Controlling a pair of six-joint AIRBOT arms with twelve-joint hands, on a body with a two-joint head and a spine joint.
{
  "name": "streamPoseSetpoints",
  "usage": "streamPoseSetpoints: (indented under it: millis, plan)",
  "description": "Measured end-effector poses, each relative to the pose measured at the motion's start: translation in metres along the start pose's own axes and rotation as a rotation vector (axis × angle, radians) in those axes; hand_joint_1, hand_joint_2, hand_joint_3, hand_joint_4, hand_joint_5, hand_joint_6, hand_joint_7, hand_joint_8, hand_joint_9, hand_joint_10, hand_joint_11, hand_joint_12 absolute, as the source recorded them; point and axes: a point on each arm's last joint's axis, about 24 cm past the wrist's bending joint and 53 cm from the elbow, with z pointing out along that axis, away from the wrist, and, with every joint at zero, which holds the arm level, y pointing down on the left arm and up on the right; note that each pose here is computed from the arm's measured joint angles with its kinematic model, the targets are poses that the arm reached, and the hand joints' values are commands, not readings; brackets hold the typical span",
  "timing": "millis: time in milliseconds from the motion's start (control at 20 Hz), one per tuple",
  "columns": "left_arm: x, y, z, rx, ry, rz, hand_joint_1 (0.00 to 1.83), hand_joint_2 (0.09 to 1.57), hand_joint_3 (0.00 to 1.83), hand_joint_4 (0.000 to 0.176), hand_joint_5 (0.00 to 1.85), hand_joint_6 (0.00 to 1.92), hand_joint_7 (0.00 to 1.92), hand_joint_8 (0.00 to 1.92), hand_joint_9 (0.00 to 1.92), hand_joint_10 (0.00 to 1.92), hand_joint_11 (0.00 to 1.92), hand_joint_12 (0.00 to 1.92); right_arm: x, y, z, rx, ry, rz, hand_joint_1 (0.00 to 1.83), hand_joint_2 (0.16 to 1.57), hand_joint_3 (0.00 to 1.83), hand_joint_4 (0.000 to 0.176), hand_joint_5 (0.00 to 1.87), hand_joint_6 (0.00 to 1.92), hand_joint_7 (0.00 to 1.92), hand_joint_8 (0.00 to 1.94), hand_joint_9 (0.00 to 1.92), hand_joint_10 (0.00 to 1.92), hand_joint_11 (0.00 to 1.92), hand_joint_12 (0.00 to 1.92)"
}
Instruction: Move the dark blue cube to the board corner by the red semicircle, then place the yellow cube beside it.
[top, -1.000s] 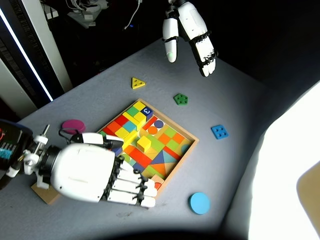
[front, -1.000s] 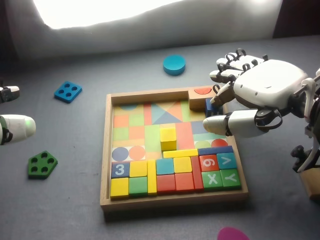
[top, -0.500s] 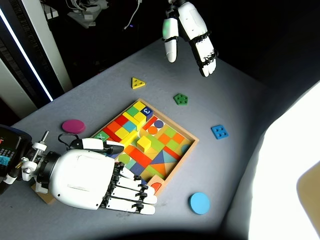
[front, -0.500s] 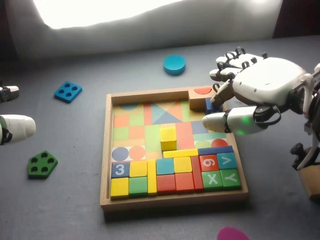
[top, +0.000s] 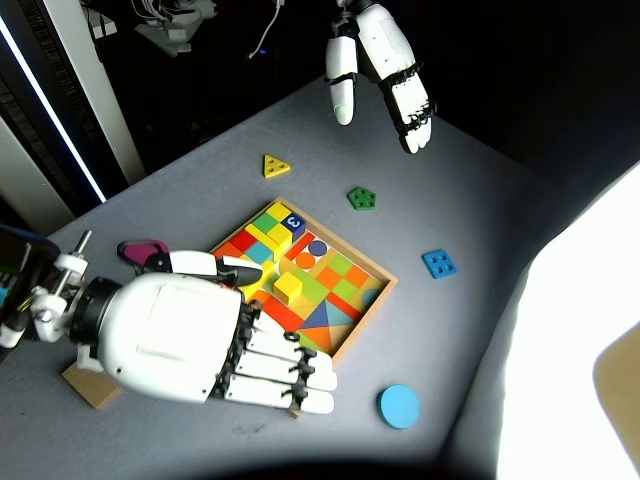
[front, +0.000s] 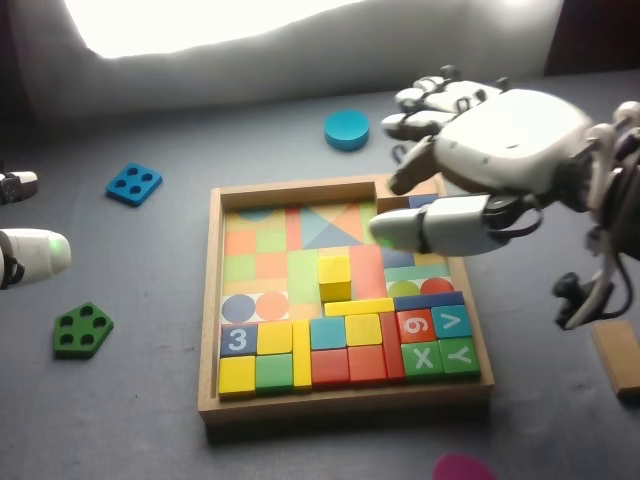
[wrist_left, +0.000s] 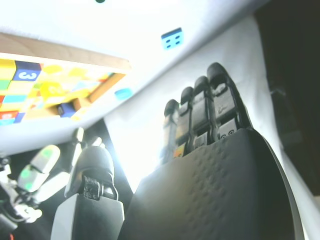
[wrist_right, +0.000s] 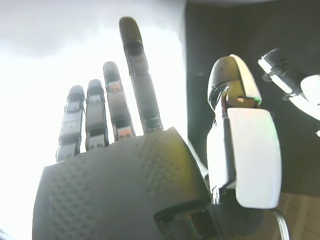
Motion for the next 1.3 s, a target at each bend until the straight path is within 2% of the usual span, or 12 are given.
streamPoseSetpoints:
  millis: [150,250,350,500,750,850,950,1000,1100,1150,1300]
  plan:
    - [0.0,0.0,0.0,0.0,0.0,0.0,0.06,1.26,0.0,0.046,0.07,0.0,0.06,0.0,0.05,0.01,0.0,0.28,0.015,0.025,0.008,-0.046,0.027,0.017,0.0,1.16,0.0,0.002,0.78,0.01,0.2,0.01,0.0,0.0,0.0,0.0]
    - [0.0,0.0,0.0,0.0,0.0,0.001,0.06,1.27,0.0,0.041,0.08,0.0,0.06,0.0,0.04,0.0,0.0,0.25,0.032,0.035,0.011,-0.063,0.073,0.031,0.0,1.16,0.0,0.007,0.79,0.01,0.2,0.01,0.0,0.0,0.0,0.0]
    - [0.0,0.0,0.0,0.0,0.001,0.001,0.04,1.27,0.0,0.035,0.08,0.0,0.04,0.0,0.03,0.0,0.0,0.2,0.041,0.039,0.012,-0.07,0.09,0.035,0.0,1.16,0.0,0.012,0.79,0.01,0.2,0.01,0.01,0.0,0.0,0.0]
    - [0.0,0.0,0.0,0.0,0.001,0.001,0.08,1.27,0.0,0.037,0.08,0.0,0.05,0.0,0.03,0.0,0.0,0.21,0.051,0.04,0.012,-0.07,0.11,0.043,0.0,1.17,0.0,0.0,0.78,0.01,0.2,0.0,0.0,0.0,0.0,0.0]
    - [0.0,0.0,0.0,0.0,0.001,0.001,0.07,1.27,0.0,0.04,0.09,0.0,0.07,0.0,0.05,0.01,0.0,0.28,0.065,0.039,0.012,-0.069,0.135,0.033,0.0,1.16,0.0,0.009,0.78,0.0,0.2,0.0,0.01,0.0,0.0,0.0]
    - [0.0,0.0,0.0,0.0,0.001,0.001,0.07,1.27,0.0,0.043,0.07,0.0,0.06,0.0,0.04,0.0,0.0,0.26,0.065,0.039,0.013,-0.069,0.136,0.032,0.0,1.16,0.0,0.002,0.77,0.0,0.19,0.0,0.0,0.0,0.0,0.0]
    - [0.0,0.0,0.0,0.0,0.0,0.001,0.08,1.27,0.0,0.044,0.08,0.0,0.06,0.0,0.05,0.0,0.0,0.27,0.065,0.037,0.012,-0.064,0.132,0.033,0.0,1.16,0.0,0.007,0.78,0.0,0.22,0.01,0.01,0.0,0.0,0.0]
    - [0.0,0.0,0.0,0.0,-0.001,0.002,0.06,1.28,0.0,0.041,0.07,0.0,0.06,0.0,0.04,0.0,0.0,0.27,0.067,0.034,0.012,-0.061,0.132,0.03,0.0,1.16,0.0,0.0,0.78,0.01,0.22,0.01,0.01,0.01,0.0,0.0]
    - [-0.001,0.001,0.0,-0.001,-0.002,0.001,0.07,1.27,0.0,0.044,0.07,0.0,0.05,0.0,0.04,0.0,0.0,0.24,0.071,0.028,0.012,-0.05,0.136,0.032,0.0,1.16,0.0,0.001,0.77,0.0,0.21,0.0,0.0,0.0,0.0,0.0]
    - [-0.001,0.0,0.0,-0.001,-0.002,0.003,0.08,1.27,0.0,0.042,0.08,0.0,0.06,0.0,0.05,0.0,0.0,0.29,0.069,0.026,0.013,-0.046,0.132,0.029,0.0,1.16,0.0,0.006,0.78,0.0,0.22,0.01,0.01,0.0,0.0,0.0]
    - [-0.001,0.001,0.0,-0.001,-0.002,0.001,0.05,1.28,0.0,0.039,0.06,0.0,0.05,0.0,0.04,0.0,0.0,0.27,0.067,0.023,0.013,-0.041,0.127,0.027,0.0,1.17,0.0,0.0,0.78,0.0,0.21,0.0,0.0,0.0,0.0,0.0]
